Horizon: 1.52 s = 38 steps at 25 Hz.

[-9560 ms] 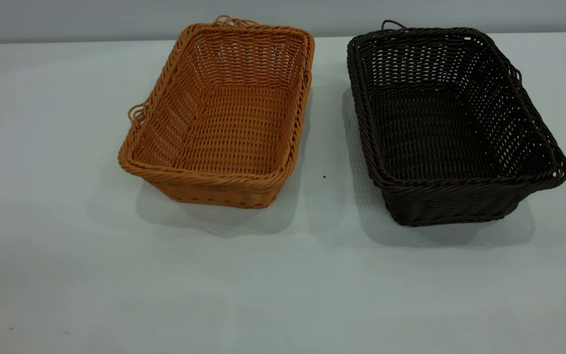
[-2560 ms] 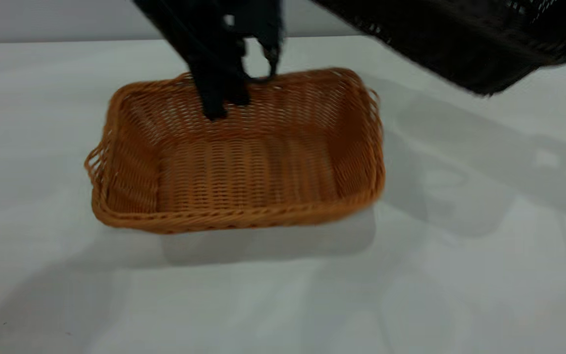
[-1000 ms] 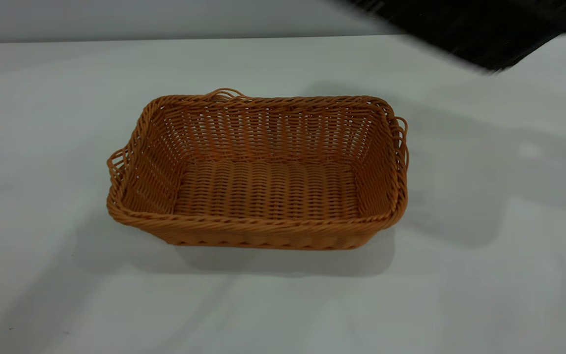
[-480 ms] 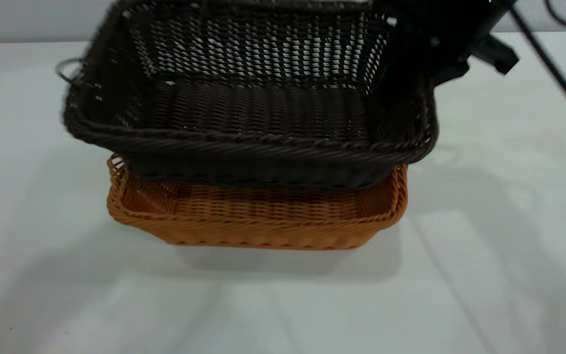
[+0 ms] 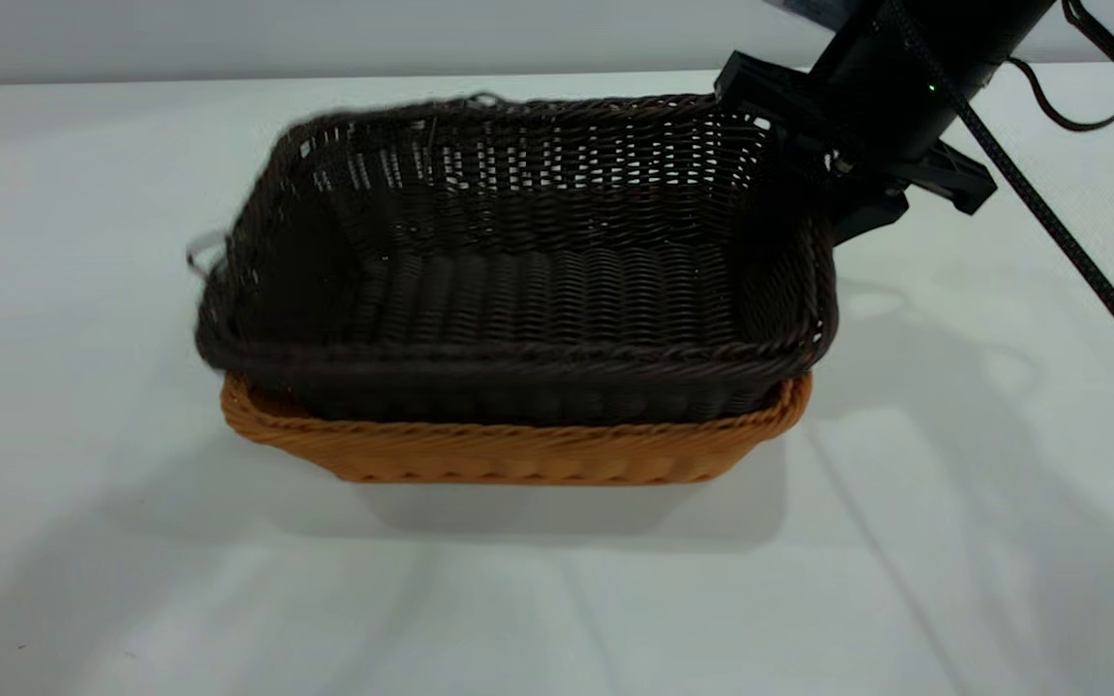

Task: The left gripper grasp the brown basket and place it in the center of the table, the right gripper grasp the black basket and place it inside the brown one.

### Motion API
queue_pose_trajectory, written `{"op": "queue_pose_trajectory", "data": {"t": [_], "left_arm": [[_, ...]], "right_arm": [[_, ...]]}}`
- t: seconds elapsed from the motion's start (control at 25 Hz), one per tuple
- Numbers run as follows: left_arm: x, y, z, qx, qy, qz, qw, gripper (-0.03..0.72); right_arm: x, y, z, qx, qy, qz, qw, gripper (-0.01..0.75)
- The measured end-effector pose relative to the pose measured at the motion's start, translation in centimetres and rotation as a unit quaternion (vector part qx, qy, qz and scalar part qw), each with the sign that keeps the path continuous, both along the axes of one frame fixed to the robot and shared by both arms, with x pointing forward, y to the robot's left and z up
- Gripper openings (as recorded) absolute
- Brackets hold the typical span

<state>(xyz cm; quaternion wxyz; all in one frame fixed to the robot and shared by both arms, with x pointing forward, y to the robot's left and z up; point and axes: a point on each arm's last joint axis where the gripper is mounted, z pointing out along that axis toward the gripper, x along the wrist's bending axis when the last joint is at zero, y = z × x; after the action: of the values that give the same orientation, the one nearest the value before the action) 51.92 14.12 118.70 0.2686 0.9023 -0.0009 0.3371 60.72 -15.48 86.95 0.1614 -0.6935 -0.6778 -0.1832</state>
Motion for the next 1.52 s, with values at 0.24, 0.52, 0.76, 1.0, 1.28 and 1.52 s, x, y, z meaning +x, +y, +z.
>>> {"op": "queue_pose_trajectory", "data": {"t": [0.24, 0.52, 0.76, 1.0, 1.28, 1.52], "left_arm": [[-0.4, 0.2, 0.6, -0.004, -0.009, 0.0, 1.0, 0.449], [-4.5, 2.4, 4.6, -0.062, -0.04, 0.03, 0.997, 0.449], [-10.3, 6.2, 7.6, -0.11, -0.015, 0.117, 0.987, 0.449], [-15.9, 10.8, 8.6, -0.138, 0.026, 0.253, 0.957, 0.449], [-18.2, 12.6, 7.8, -0.189, 0.057, 0.329, 0.924, 0.449], [-17.9, 11.9, 2.3, -0.174, 0.152, 0.365, 0.902, 0.449]], "right_arm": [[0.1, 0.3, 1.2, 0.01, 0.009, 0.051, 0.999, 0.465], [0.5, -0.1, 7.9, -0.03, 0.0, 0.152, 0.988, 0.596], [-1.0, -1.6, 18.3, -0.08, -0.107, 0.157, 0.979, 0.557], [-6.8, -4.0, 28.1, -0.108, -0.227, 0.119, 0.96, 0.554], [-18.1, -7.2, 33.8, -0.092, -0.329, 0.088, 0.936, 0.554], [-26.2, -10.0, 31.0, -0.116, -0.356, 0.074, 0.924, 0.554]]}}
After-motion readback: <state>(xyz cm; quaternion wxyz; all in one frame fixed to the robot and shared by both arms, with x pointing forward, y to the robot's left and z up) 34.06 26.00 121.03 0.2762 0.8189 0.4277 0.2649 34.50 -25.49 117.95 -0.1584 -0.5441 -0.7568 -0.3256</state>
